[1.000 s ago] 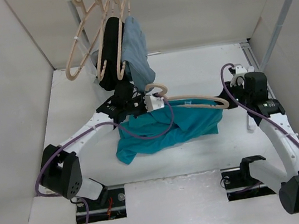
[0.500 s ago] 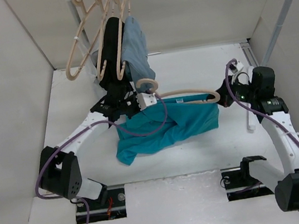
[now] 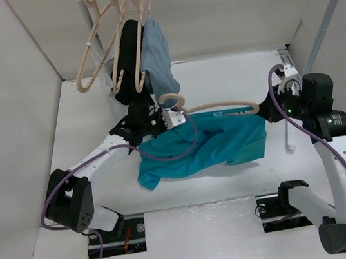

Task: Place the t-shirt on the hanger
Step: Place tshirt on hanger

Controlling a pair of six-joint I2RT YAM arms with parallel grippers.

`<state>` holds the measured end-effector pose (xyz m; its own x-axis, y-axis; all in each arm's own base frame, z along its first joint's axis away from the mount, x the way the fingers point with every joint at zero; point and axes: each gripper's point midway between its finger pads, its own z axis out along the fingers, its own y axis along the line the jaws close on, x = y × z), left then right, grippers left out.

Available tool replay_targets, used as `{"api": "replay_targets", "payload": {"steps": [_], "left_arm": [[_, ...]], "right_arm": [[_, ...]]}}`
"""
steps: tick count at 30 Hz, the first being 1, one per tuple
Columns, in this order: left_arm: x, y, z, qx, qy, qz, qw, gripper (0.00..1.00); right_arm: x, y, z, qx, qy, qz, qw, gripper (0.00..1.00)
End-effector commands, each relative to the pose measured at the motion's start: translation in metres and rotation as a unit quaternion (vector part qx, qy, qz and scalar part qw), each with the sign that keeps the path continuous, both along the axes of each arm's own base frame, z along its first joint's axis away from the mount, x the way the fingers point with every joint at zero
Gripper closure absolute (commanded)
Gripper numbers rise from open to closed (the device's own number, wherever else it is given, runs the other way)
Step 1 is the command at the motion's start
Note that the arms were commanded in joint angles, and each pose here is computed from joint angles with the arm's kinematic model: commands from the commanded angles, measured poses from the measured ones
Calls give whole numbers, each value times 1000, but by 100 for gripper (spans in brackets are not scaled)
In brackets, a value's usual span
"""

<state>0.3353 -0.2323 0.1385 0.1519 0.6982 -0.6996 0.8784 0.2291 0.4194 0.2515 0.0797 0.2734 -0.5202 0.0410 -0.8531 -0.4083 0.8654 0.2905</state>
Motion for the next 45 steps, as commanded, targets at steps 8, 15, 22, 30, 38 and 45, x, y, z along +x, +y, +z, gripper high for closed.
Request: {"api": "replay_targets", "payload": {"steps": [8, 15, 22, 30, 38, 45], "left_arm": [[4, 93, -50, 224, -8, 112, 968, 100], [8, 56, -29, 200, 5, 69, 977, 100], [-15, 1, 11, 128, 25, -22, 991, 100], [-47, -10, 25, 110, 24, -87, 990, 100], [-44, -17, 35, 96, 19, -94, 991, 100], [-48, -20, 37, 86, 30, -96, 991, 100]], "right_arm": [[15, -56, 50, -144, -68, -121, 980, 100], [21, 4, 46, -163, -62, -77, 982, 100], [32, 80, 27, -120, -98, 45, 987, 97], [61, 43, 21, -150, -100, 47, 983, 47], [24, 102, 42, -213, -165, 241, 932, 38], [-21, 144, 7, -178, -170, 342, 907, 42]]}}
